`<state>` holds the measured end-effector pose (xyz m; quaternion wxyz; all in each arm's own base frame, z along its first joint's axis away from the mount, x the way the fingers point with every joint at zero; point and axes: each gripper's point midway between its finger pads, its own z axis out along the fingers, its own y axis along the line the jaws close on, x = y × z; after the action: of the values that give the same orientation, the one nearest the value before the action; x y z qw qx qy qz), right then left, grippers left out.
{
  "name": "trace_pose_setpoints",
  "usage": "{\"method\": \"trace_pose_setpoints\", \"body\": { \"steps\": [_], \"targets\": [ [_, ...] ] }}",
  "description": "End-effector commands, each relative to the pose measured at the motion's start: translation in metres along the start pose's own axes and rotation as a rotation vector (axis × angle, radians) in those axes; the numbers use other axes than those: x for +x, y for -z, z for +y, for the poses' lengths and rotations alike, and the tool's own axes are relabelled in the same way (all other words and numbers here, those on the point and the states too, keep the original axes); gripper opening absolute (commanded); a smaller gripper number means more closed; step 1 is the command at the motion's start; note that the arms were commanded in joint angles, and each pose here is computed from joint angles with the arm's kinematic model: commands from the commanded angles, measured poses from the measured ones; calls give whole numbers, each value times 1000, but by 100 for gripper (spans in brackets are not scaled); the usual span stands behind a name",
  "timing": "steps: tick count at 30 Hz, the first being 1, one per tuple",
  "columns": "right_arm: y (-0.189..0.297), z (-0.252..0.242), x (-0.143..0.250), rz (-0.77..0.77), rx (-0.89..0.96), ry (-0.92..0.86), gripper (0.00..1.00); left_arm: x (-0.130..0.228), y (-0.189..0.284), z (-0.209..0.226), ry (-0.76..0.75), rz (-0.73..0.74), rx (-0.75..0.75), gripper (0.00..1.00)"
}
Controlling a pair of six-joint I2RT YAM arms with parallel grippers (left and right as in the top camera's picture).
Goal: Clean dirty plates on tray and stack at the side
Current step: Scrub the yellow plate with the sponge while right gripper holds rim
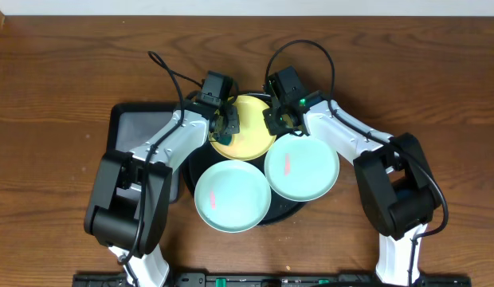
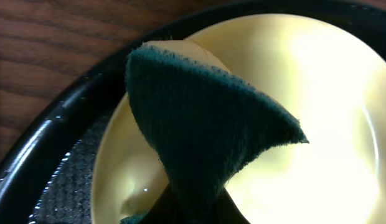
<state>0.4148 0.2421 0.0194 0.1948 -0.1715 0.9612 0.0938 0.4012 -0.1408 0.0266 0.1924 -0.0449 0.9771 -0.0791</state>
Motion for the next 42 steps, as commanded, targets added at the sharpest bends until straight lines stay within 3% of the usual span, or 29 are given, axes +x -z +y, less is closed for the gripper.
{"method": "trace_pose_setpoints", "body": {
  "steps": [1,10,20,27,33,42],
  "targets": [
    [-7,7,8,25,-11,9,1,8,-10,12,18,16,-69,8],
    [-7,7,8,25,-11,9,1,46,-42,7,-17,144,-77,8],
    [-7,7,7,22,-11,9,1,61,-30,-38,-4,253,175,7],
    [-7,7,7,23,-11,9,1,25,9,-44,-34,116,185,7],
    [-7,7,7,23,-11,9,1,-6,70,-45,-44,-48,184,7],
    [-7,7,7,23,-11,9,1,-24,115,-27,-36,-178,97,8]
  ]
}}
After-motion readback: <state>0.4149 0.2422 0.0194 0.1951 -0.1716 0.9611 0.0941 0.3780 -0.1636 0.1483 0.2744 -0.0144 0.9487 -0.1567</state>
